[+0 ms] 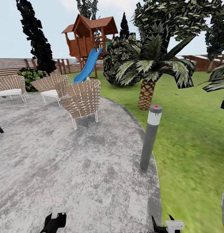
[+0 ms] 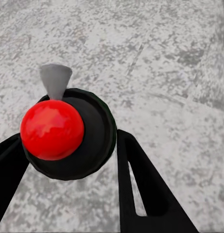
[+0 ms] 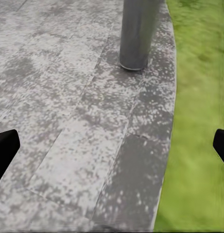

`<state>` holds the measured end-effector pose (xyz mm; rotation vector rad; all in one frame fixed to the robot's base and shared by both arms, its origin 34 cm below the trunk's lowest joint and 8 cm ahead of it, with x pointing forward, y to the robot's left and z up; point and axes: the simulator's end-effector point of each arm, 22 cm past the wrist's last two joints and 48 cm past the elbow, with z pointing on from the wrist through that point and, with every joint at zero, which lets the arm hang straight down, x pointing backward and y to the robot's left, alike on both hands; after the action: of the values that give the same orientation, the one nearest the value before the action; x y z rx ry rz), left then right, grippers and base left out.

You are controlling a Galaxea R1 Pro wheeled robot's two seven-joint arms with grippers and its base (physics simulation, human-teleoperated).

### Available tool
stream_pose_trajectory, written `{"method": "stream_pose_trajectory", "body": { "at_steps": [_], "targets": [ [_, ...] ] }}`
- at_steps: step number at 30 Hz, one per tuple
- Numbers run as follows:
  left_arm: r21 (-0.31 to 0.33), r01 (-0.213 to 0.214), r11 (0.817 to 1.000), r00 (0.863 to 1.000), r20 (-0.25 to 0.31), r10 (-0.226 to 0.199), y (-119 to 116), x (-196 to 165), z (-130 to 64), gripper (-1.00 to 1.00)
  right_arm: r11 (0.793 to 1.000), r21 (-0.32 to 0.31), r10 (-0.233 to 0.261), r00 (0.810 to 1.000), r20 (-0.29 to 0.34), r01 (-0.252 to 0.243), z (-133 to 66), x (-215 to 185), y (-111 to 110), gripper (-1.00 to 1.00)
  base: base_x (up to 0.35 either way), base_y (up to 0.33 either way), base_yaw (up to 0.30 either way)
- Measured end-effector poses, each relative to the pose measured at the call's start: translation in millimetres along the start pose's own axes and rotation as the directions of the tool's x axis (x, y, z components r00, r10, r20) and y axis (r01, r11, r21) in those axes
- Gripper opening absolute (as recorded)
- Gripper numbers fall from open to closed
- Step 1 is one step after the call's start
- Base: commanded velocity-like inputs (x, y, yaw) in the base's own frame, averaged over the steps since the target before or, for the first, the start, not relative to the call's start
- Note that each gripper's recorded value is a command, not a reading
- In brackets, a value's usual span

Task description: In the garden, pick up the pesticide atomizer on the floor and spray pesticide onto both trees until each tree trunk is fully covered.

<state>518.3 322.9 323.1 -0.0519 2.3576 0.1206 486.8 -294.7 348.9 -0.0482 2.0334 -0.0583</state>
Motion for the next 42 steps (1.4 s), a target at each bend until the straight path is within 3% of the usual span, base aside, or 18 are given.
{"method": "stream_pose_trajectory", "body": {
  "at_steps": [15, 42],
  "targets": [
    [0.001, 0.001, 1.000, 1.000, -0.001, -0.001, -1.0, 0.5, 0.0, -1.00, 1.000, 0.000, 0.000, 1.000, 0.001, 0.000, 0.2, -0.2, 0.0, 1.00, -0.015, -0.015, -0.300],
    [0.001, 0.000, 1.000, 1.000, 0.000, 0.000, -1.2, 0.2, 0.0, -1.00, 1.000, 0.000, 0.000, 1.000, 0.001, 0.000, 0.2, -0.3, -0.1, 1.00, -0.164, -0.206, -0.300]
  ]
}}
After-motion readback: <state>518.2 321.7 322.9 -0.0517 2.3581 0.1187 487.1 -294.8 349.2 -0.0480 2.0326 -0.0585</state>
